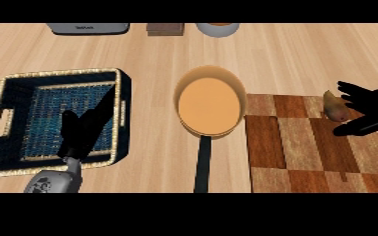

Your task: Pick the pear from the cutting board and place it in the pot

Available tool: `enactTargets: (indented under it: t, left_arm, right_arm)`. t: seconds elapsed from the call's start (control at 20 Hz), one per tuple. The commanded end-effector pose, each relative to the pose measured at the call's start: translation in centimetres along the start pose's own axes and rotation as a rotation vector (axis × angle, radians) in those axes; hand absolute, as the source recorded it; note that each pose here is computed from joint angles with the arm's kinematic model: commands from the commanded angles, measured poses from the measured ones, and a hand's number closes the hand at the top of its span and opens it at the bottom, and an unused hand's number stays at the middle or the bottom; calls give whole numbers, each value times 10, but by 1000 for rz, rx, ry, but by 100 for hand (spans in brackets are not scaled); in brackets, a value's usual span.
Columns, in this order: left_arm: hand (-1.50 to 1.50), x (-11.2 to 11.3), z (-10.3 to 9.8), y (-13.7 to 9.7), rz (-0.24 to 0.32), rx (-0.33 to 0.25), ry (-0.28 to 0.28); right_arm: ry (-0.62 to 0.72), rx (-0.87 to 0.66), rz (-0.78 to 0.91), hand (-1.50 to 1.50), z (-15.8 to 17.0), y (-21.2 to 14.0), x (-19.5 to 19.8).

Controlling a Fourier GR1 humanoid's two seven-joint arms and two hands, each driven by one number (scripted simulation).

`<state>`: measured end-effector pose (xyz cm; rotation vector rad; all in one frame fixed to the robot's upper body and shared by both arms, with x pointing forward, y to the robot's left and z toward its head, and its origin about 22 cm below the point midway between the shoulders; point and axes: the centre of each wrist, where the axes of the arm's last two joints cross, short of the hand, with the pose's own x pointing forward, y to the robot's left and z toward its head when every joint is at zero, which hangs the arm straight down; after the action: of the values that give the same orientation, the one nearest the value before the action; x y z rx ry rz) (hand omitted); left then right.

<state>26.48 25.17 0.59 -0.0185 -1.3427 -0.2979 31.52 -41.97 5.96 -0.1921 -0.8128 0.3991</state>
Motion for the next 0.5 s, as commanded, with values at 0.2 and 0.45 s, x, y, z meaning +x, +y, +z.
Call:
enactTargets:
  t: [0.2,0.45]
  left_arm:
    - [0,-19,-7,-18,44,-6,57]
    - [0,-32,-3,-10,34,-20,65]
  right_arm:
    - [-5,21,-177,-150,-13,17,-36]
    - [-1,32,-236,-150,-32,46,-54]
